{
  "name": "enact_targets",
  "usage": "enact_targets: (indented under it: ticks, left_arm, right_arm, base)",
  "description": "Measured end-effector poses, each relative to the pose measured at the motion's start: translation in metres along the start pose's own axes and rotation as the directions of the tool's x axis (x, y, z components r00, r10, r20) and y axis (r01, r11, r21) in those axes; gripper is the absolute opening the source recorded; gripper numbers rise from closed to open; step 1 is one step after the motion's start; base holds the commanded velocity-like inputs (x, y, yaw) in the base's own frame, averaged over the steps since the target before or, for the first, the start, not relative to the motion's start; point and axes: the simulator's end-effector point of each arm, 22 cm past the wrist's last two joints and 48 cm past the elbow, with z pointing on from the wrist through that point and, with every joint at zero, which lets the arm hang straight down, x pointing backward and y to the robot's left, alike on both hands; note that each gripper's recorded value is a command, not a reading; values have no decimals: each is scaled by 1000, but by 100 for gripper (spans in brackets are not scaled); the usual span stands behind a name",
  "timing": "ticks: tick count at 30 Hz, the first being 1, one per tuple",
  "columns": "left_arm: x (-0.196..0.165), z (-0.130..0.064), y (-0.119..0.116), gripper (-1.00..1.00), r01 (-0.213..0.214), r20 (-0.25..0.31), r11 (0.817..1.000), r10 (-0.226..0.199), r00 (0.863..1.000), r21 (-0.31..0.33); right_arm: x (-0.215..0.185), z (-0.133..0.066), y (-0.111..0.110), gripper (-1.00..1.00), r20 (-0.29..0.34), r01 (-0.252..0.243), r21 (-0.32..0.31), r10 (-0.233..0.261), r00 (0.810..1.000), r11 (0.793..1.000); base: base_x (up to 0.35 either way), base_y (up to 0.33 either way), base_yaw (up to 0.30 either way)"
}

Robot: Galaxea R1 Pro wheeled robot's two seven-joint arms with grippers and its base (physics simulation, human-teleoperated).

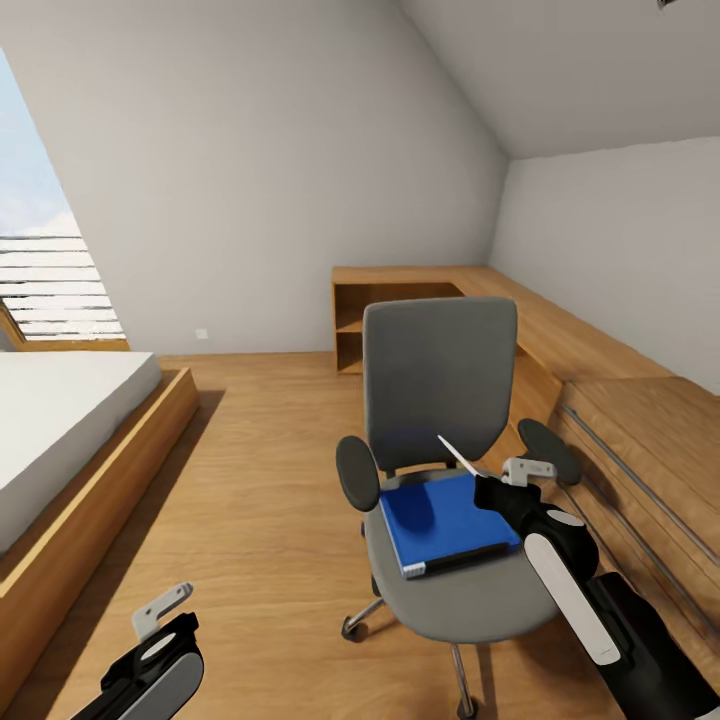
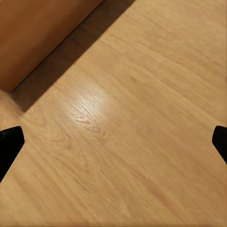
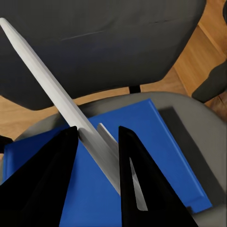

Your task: In the bedroom, organize the workspace by keeping the computer under the desk, ensuring the monitor is on the desk, placing the keyboard on the desk next to the monitor, placing the mouse on the desk next to the keyboard, moving the folder from the swivel chair onto the desk next to the mouse, stacking the notebook on top of the folder with the pen on top of the notebook, and positioning the swivel chair next to the desk.

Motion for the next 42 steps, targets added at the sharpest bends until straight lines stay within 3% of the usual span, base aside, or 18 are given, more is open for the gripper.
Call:
enact_targets:
  ticks: [6,7,14,15,16,18,19,22,32,42]
  left_arm:
    - [0,2,6,100,-20,-12,1000,20,1000,-9]
    - [20,16,20,100,-68,-36,997,66,997,-44]
    - [73,33,45,100,-185,-118,980,176,977,-75]
    - [119,43,39,100,-222,-184,975,221,958,19]
    - [124,48,47,100,-235,-193,972,235,953,21]
    - [134,48,44,100,-239,-209,968,249,946,73]
    - [144,49,39,100,-236,-223,963,260,939,128]
    - [144,45,37,100,-233,-230,961,263,937,150]
    - [134,38,54,100,-235,-243,964,260,935,126]
    - [123,28,61,100,-239,-245,964,262,934,118]
  right_arm:
    - [-11,-4,1,-100,0,0,1,0,1000,1000]
    - [-13,-5,1,-100,-1,1,1,-1,1000,1000]
    - [-25,-11,4,-100,-2,0,-3,0,1000,1000]
    - [-28,-12,4,-100,0,0,-3,0,1000,1000]
    - [-30,-13,4,-100,1,0,-4,0,1000,1000]
    - [-34,-14,5,-100,2,0,-4,0,1000,1000]
    - [-36,-15,5,-100,4,0,-4,0,1000,1000]
    - [-42,-18,7,-100,8,0,-8,0,1000,1000]
    - [-58,-28,11,-100,20,-9,-12,9,1000,1000]
    - [-72,-36,14,-100,18,-11,-14,11,1000,1000]
  base:
    - [0,0,0]
    - [0,0,0]
    - [0,0,0]
    - [0,0,0]
    - [0,0,0]
    - [-39,0,0]
    - [-170,0,0]
    - [-251,0,0]
    - [-314,0,0]
    - [-52,0,0]
